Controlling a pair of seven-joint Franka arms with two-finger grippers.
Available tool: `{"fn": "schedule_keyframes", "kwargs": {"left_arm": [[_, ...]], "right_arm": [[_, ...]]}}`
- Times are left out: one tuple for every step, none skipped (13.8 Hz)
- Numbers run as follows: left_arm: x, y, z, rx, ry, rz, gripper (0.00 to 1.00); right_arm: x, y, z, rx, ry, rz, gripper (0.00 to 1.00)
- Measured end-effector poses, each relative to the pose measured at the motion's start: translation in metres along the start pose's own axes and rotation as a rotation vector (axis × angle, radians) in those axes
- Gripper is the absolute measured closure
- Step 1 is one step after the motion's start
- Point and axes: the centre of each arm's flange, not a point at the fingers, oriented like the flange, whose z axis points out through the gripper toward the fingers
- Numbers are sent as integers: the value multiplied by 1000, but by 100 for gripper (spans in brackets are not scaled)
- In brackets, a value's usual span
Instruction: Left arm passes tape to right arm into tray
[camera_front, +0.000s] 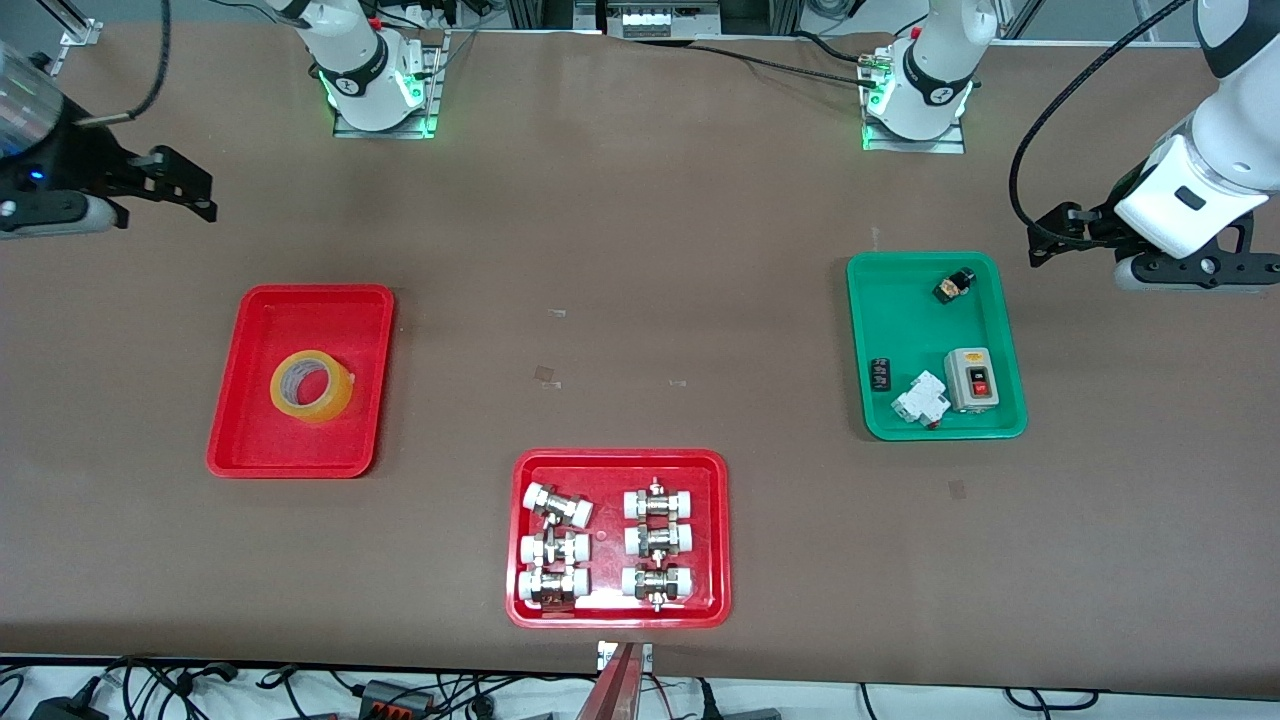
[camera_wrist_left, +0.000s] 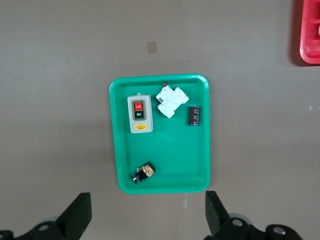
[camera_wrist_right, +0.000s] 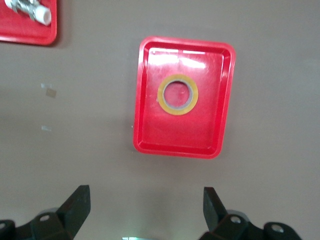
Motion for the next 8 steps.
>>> {"fn": "schedule_keyframes", "kwargs": {"left_arm": [[0,0,0,0,0,-1,0],[0,-1,0,0,1,-2,0],[0,-1,0,0,1,-2,0],[0,-1,0,-3,1,-3,0],[0,0,0,-7,1,-4,0],[1,0,0,-9,3,-4,0],[1,-1,-1,-11,10,-5,0],[2,-1,-1,-12,15,-5,0]], "right_arm": [[4,2,-2,2,4,4,0],[7,3,0,3,3,9,0],[10,4,3,5,-2,12,0],[12,5,6,6,-8,13,0],[14,5,8,7,-12,13,0],[14,5,9,7,-14,13,0],[14,5,9,7,-13,13,0],[14,5,7,7,-8,13,0]]}}
